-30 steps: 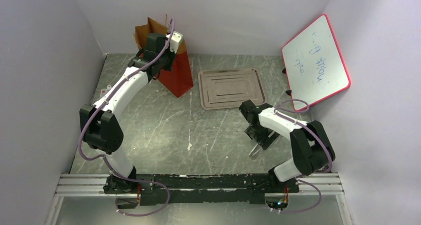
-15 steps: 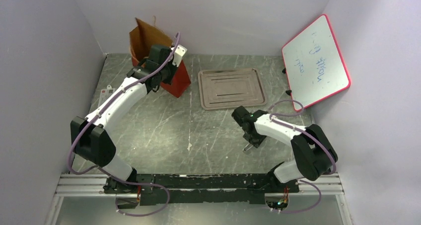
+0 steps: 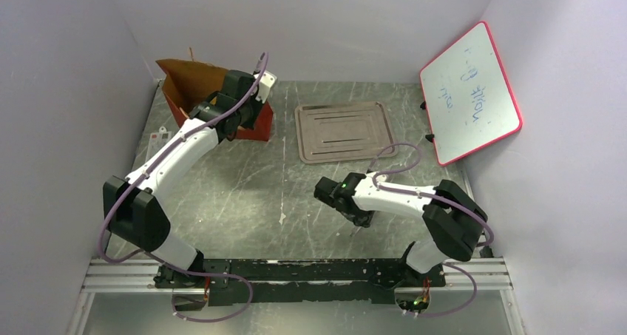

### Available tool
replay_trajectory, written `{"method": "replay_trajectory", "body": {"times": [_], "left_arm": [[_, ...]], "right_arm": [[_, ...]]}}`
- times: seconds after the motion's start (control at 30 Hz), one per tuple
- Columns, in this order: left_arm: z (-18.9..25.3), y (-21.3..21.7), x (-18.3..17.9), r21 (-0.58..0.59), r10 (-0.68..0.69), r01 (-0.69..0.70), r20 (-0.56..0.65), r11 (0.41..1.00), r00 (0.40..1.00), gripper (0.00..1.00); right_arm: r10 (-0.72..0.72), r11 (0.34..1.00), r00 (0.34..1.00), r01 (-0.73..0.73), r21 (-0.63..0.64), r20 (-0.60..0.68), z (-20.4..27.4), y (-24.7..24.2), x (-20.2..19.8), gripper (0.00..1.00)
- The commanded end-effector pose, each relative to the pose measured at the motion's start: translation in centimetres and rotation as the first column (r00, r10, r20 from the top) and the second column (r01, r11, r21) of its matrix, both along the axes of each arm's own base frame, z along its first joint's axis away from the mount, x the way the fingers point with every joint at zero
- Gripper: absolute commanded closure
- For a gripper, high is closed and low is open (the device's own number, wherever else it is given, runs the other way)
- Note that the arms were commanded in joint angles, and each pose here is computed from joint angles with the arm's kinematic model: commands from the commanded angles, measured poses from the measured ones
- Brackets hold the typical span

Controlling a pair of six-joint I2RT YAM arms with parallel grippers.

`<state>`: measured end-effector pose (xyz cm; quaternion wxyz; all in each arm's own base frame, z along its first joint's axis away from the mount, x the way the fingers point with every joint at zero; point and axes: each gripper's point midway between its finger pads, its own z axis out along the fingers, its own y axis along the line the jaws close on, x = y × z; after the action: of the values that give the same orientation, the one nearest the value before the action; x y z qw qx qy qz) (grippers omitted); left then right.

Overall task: Take the fake bread out of the paper bag
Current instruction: Pick up the clamp at the center of the board, then place the clamp in the container.

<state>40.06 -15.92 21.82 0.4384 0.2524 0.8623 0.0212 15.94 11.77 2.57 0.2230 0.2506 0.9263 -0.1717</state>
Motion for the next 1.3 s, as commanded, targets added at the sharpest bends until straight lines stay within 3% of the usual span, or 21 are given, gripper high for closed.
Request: {"method": "replay_trajectory", "body": {"times": [0.0, 0.33, 0.53, 0.8, 0.93, 1.07, 1.17, 1.27], "left_arm": [[1.4, -1.2, 1.2, -0.017, -0.036, 0.036, 0.031, 0.999, 0.999, 0.93], [7.0, -0.5, 6.4, -0.023, -0.018, 0.022, 0.194, 0.999, 0.981, 0.93], [7.5, -0.1, 7.9, -0.053, -0.006, 0.017, 0.203, 0.998, 0.979, 0.93], [6.4, 0.4, 7.6, -0.052, 0.022, -0.013, 0.178, 0.999, 0.984, 0.92], [6.4, 0.4, 7.5, -0.065, 0.034, -0.023, 0.166, 0.998, 0.986, 0.91], [6.1, 0.3, 7.5, -0.076, 0.043, -0.031, 0.159, 0.997, 0.986, 0.80], [6.4, 0.3, 7.7, -0.081, 0.052, -0.039, 0.165, 0.996, 0.985, 0.62], [7.3, 0.4, 8.0, -0.099, 0.066, -0.049, 0.183, 0.994, 0.981, 0.53]], "right_arm": [[0.018, 0.997, 0.996, -0.011, -0.072, 0.089, 2.5, 0.0, 0.7, 0.74], [0.237, 0.969, 0.949, -0.216, -0.119, 0.208, 6.2, 5.0, 5.1, 0.75], [0.302, 0.951, 0.921, -0.274, -0.141, 0.247, 7.4, 6.5, 6.8, 0.75], [0.255, 0.966, 0.945, -0.237, -0.106, 0.203, 6.0, 5.3, 3.6, 1.00], [0.249, 0.967, 0.945, -0.232, -0.105, 0.210, 6.0, 5.3, 1.1, 1.00], [0.302, 0.949, 0.919, -0.264, -0.174, 0.254, 7.7, 5.9, -0.2, 1.00], [0.339, 0.940, 0.889, -0.304, -0.155, 0.308, 9.0, 7.3, -0.2, 1.00], [0.369, 0.929, 0.864, -0.332, -0.163, 0.343, 10.1, 8.3, 0.3, 1.00]]}}
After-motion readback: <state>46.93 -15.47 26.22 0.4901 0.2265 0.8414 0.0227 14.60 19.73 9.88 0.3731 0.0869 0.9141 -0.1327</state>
